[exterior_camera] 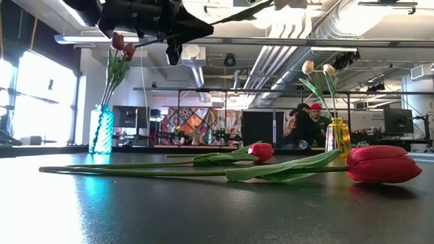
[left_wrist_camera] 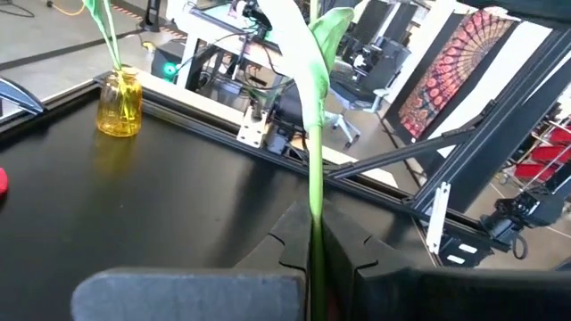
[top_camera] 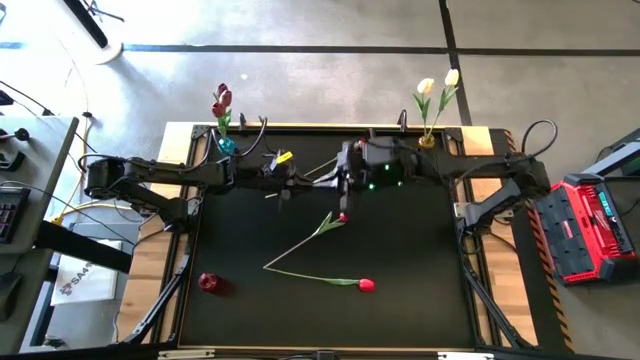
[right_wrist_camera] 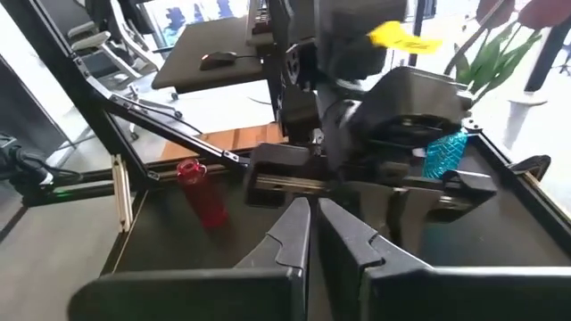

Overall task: Sort flowers into vase by color
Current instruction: Put the yellow flower into the yellow crystal vase

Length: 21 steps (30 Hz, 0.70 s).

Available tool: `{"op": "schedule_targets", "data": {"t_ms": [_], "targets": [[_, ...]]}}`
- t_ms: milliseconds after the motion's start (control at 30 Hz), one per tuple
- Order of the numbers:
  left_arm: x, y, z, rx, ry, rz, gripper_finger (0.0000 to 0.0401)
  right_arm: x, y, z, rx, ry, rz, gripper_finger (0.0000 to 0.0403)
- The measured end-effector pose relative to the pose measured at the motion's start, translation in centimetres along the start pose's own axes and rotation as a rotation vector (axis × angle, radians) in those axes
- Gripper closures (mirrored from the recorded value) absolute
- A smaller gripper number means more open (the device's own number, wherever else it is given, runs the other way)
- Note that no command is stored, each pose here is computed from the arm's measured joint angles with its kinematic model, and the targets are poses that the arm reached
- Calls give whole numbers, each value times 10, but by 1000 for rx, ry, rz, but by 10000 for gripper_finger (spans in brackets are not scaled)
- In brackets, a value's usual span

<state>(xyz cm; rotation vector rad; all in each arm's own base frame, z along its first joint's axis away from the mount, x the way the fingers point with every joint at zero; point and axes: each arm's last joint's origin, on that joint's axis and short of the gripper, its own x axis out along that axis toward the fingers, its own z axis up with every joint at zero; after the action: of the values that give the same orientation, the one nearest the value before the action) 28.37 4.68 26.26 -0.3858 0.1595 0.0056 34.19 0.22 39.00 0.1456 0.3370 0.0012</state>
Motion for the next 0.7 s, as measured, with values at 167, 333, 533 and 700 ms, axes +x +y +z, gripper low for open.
{"op": "schedule_targets", "data": {"t_ms": [167, 333, 533, 700], "targets": [[0, 0, -1, -8, 4, 8, 401, -23, -22, 9, 0, -7, -30, 392], [0, 1, -3, -14, 26, 21, 401, -61, -32, 18, -13, -19, -77, 392], [0, 3, -2, 3, 5, 76, 401, -92, -38, 15, -14, 39, -116, 392], [-1, 7, 0, 9, -8, 105, 401, -105, -45, 10, -11, 103, -154, 392]]}}
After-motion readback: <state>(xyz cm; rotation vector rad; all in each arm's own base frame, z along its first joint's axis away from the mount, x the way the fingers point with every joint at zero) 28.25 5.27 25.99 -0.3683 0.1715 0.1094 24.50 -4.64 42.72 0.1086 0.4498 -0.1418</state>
